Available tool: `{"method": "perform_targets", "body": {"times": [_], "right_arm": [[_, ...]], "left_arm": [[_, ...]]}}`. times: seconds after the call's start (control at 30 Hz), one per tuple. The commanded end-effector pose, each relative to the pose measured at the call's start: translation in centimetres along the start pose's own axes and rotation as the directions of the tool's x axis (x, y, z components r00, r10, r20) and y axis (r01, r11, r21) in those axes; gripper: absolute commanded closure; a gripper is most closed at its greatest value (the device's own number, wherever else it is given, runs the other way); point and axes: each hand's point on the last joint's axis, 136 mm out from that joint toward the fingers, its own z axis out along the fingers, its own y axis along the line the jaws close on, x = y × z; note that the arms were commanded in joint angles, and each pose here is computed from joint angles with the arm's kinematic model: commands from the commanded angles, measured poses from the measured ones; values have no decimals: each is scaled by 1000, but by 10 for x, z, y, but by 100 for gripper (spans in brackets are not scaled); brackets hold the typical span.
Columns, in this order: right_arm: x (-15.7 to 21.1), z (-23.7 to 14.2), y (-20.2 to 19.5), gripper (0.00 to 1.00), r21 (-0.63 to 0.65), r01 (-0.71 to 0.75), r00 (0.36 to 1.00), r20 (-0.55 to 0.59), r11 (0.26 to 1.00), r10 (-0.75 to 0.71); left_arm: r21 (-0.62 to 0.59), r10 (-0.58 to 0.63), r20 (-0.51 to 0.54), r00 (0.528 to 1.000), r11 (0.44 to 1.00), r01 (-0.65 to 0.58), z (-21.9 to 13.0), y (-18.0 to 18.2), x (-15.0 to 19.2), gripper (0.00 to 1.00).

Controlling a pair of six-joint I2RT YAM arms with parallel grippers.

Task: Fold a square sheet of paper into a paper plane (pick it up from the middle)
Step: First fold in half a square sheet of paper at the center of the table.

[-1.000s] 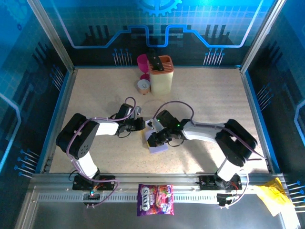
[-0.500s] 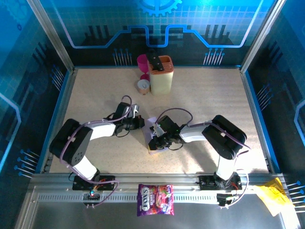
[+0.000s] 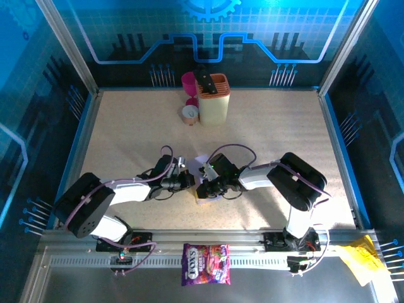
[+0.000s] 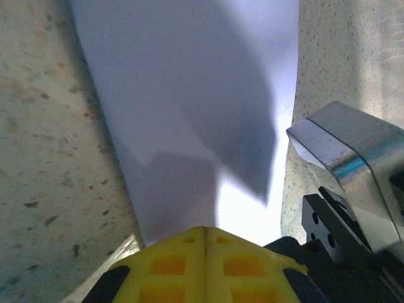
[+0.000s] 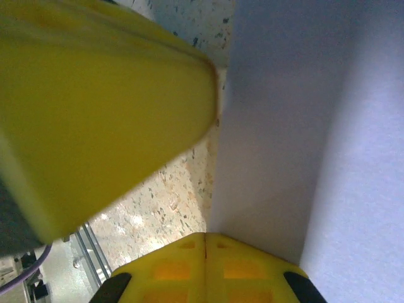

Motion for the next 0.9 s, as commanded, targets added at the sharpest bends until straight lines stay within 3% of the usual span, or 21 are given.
{"method": "perform_targets", "body": {"times": [0.0,0.37,0.87], "right_arm": [[27,8,-45,100,134,-91,993,-58,987,100],[39,5,-58,100,194,-115,988,-75,974,132],[58,5,-77,100,252,-132,980,-113,959,165]], "left_arm": [[28,-27,33,999,999,26,8,-7,-6,100],[-77,-63,40,997,995,66,29,17,-10,100],[-112,-46,94,995,992,57,31,16,-54,100]]}}
